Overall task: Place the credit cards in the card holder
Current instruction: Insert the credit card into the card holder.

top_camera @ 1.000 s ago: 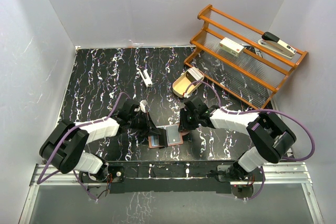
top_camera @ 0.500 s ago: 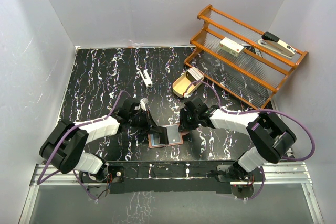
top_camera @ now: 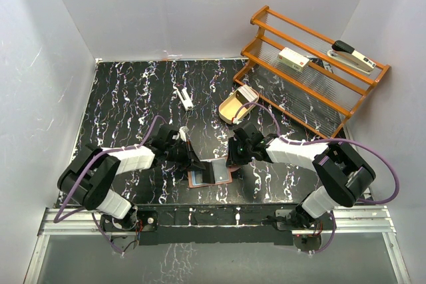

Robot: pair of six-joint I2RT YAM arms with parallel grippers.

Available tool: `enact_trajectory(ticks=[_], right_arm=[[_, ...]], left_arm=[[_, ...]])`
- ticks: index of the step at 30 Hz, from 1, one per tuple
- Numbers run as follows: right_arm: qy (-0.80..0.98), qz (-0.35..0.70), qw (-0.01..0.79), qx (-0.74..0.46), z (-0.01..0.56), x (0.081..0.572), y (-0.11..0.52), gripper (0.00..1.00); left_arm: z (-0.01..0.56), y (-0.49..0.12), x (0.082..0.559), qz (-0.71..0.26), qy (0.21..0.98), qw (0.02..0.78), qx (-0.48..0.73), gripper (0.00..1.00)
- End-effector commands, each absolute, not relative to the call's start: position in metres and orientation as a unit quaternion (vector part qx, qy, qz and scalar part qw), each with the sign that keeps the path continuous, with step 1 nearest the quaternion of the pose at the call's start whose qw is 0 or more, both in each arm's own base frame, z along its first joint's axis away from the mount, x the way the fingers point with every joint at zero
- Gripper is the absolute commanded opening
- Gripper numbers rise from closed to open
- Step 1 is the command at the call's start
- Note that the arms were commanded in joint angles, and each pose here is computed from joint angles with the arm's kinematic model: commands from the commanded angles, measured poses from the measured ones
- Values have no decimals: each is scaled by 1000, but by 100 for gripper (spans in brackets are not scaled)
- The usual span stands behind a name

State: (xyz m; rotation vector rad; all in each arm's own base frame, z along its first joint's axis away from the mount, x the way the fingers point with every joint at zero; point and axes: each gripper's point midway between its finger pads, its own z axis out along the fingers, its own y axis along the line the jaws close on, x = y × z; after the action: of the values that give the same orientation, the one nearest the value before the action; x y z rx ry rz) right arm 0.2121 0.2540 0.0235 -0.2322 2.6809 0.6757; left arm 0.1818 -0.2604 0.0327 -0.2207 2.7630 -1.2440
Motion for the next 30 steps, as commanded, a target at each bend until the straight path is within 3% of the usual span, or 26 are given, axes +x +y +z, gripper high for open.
enact_trajectory(ticks=[1,10,30], right_arm=[[948,230,200,-91,20,216,251,14],[948,233,198,-92,19,215,252,14],[945,256,192,-62,22,209,256,14]], left_arm=[[27,-257,182,-399,913,50,-74,0],[15,-248,190,-362,926,74,-72,0],[5,-250,199,-378,914,103,-104,0]])
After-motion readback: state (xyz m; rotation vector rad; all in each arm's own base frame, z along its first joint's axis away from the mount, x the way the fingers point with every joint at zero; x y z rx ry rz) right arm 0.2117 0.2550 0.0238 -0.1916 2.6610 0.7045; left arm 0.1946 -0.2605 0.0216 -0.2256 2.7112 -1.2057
